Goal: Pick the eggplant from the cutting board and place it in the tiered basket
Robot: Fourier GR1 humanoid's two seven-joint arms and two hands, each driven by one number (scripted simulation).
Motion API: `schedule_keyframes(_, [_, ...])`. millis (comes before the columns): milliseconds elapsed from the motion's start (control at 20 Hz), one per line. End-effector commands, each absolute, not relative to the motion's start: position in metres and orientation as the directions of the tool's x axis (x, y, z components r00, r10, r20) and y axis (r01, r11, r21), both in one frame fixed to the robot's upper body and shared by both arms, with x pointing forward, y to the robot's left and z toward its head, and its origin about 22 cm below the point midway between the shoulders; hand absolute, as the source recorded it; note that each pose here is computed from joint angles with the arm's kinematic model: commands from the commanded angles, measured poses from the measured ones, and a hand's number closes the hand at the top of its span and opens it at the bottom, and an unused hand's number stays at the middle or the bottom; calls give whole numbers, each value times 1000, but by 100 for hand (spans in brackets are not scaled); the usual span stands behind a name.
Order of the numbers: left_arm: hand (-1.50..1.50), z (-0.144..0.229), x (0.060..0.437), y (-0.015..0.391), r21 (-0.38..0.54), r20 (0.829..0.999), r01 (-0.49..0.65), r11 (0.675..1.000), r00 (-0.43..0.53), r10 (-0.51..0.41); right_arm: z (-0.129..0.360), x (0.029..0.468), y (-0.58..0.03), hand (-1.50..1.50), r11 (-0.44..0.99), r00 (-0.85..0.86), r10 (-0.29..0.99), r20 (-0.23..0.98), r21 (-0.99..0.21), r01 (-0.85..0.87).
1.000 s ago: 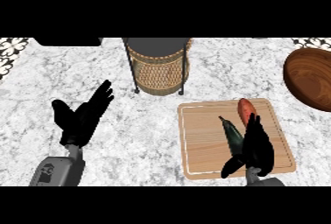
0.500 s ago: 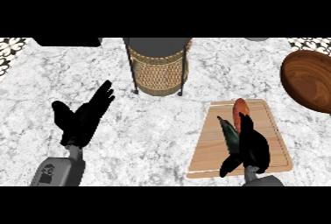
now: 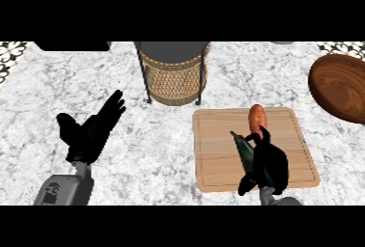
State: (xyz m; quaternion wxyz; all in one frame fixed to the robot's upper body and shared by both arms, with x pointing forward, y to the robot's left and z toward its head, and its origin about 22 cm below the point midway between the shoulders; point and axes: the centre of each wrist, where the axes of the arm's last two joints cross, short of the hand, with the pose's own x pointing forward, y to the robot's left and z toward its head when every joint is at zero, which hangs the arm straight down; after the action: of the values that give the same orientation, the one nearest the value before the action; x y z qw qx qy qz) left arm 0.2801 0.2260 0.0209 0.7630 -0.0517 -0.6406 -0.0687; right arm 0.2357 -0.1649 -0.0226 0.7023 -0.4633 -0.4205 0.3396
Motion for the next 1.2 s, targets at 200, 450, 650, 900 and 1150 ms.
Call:
schedule_keyframes(200, [0,11,277,226,17,985,163,986,169,-45,35,216,-106,150,409,408,842,354,-911,-55])
schedule_keyframes(450, [0,17,273,226,7,979,146,989,199,-36,102,191,-96,150,553,377,744,552,-825,117])
schedule_keyframes(650, [0,26,278,240,6,981,153,988,190,-36,150,163,-97,150,552,282,741,610,-792,261])
schedule_keyframes(900, [0,19,282,239,17,984,167,986,174,-46,204,153,-95,150,501,183,786,591,-781,373])
schedule_keyframes(1150, [0,26,278,217,9,986,187,982,161,-40,239,168,-88,150,477,141,803,579,-767,430])
